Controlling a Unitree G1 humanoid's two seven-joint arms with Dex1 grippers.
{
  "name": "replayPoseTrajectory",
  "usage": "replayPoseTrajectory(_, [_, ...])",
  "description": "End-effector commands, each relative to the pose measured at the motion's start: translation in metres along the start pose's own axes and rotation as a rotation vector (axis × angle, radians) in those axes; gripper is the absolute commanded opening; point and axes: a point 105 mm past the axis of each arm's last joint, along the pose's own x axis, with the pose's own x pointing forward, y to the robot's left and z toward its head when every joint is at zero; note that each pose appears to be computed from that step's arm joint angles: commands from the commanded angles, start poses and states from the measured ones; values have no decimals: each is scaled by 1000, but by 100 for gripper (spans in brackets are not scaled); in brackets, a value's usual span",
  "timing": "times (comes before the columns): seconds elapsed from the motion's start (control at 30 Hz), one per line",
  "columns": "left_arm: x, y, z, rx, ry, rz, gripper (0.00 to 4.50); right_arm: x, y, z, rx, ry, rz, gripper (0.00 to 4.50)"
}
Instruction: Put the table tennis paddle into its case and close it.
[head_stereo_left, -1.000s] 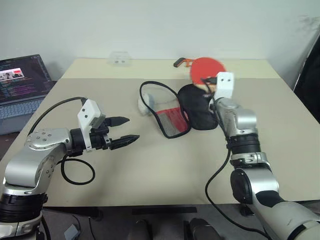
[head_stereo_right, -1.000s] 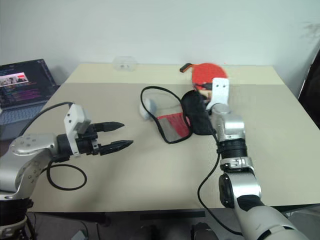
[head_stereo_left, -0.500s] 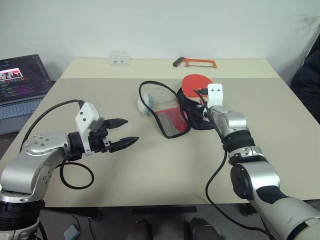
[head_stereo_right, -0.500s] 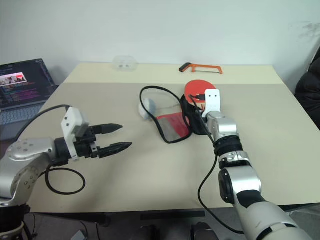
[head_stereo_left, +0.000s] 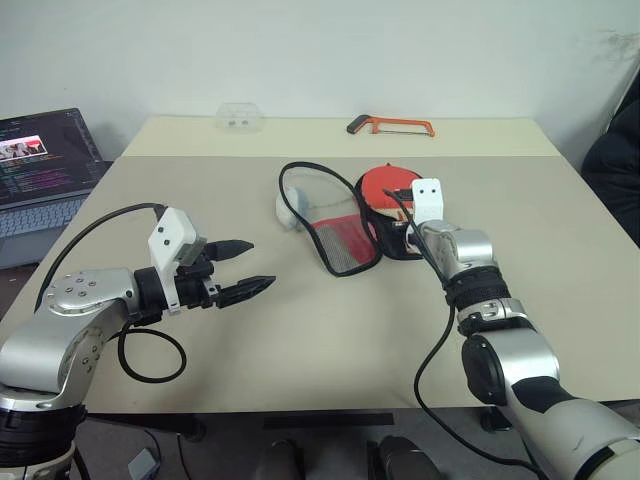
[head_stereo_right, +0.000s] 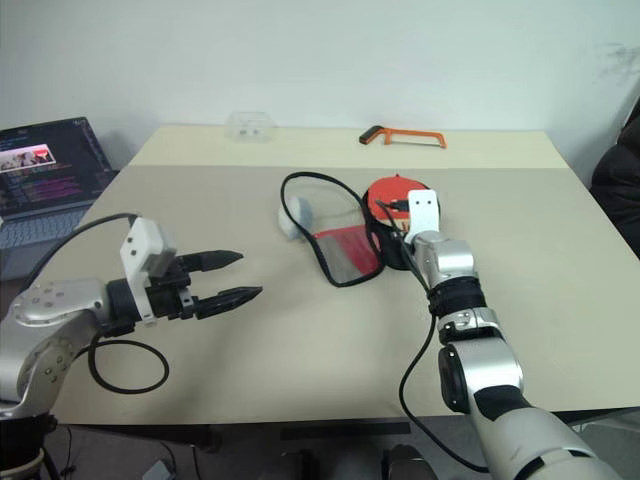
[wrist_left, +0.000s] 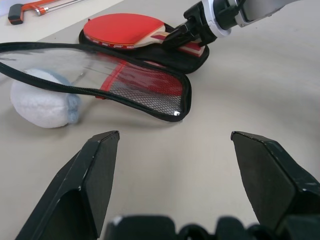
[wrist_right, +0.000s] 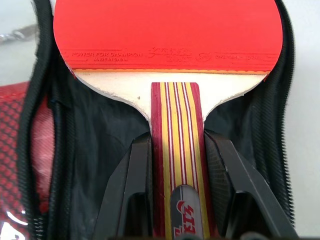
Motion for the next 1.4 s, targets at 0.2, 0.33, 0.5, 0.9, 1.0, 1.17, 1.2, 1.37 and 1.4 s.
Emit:
replayPoseTrajectory(0.2, [-1,-1,15,55,-30,-2,392,-4,2,13,17,-33,24,181])
replayPoseTrajectory(0.33, [0,2,15,60,-27,6,392,-6,4,17,21,-43,35,296])
replayPoseTrajectory(0.5, [6,19,10,82,-8,73,392,-20,-6,39,15,-103,32,447])
replayPoseTrajectory(0.9, [49,56,-20,172,130,137,392,-152,-74,71,-338,-550,393,447])
replayPoseTrajectory(1.0, [68,59,-24,187,139,123,392,-175,-71,46,-372,-518,584,447])
replayPoseTrajectory(1.17, [106,56,-28,173,149,63,223,-201,-60,19,-364,-479,811,450])
replayPoseTrajectory(1.2, [112,56,-29,170,156,58,184,-202,-58,19,-365,-487,813,450])
replayPoseTrajectory(1.37, [140,59,-36,110,200,115,3,-200,-47,17,-362,-501,817,450])
replayPoseTrajectory(1.4, [144,58,-36,102,197,121,3,-200,-47,16,-362,-501,816,450])
